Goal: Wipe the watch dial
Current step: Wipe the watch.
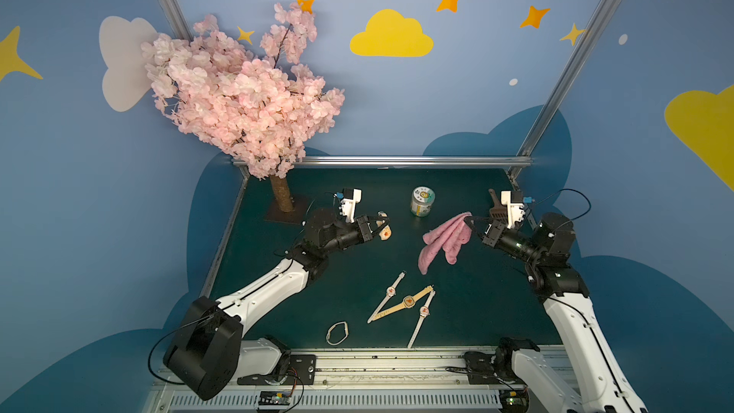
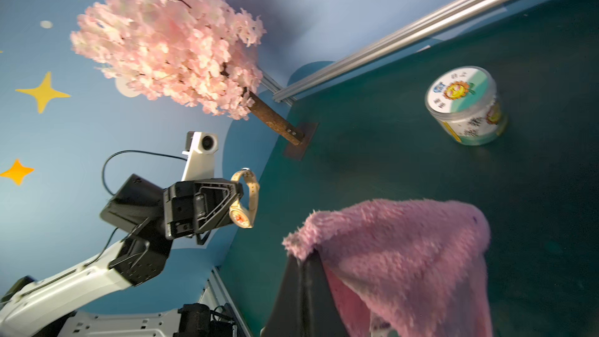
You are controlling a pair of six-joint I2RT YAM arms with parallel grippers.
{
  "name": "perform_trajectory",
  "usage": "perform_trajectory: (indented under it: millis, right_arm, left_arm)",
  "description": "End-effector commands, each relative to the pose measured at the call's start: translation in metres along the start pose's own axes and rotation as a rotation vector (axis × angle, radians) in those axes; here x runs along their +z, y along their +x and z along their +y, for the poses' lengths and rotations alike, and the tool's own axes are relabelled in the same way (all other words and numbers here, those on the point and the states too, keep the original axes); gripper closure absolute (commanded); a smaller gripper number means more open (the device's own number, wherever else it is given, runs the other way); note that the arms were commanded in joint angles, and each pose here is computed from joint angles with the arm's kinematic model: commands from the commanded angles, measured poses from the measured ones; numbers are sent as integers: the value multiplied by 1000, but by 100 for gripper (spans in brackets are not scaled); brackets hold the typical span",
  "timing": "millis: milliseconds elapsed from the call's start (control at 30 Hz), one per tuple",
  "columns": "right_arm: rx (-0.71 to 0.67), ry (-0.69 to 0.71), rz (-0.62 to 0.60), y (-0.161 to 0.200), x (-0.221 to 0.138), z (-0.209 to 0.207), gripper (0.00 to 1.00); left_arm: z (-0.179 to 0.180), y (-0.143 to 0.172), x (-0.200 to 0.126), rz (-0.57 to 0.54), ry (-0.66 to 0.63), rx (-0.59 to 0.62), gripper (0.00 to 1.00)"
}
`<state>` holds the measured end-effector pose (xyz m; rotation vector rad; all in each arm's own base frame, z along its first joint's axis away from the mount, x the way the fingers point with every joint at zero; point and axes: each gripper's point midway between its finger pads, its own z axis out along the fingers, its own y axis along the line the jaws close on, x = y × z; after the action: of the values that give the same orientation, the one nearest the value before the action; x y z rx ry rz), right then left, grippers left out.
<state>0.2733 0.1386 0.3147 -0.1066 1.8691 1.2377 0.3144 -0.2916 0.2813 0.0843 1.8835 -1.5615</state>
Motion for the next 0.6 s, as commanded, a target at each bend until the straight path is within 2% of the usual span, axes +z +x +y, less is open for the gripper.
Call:
perform_trajectory:
  millis: [0, 267, 567]
  right_arm:
    - [-99, -169, -11, -4, 2, 45, 100]
    - [-152, -215, 80, 27, 33, 64, 100]
    - [-131, -182, 80, 53, 70, 57, 100]
  left_arm:
    - [-31, -13, 12, -5, 132, 31, 97]
    - [-41, -6, 38, 4, 184, 30, 97]
    - [-43, 8, 45, -1, 206, 5, 97]
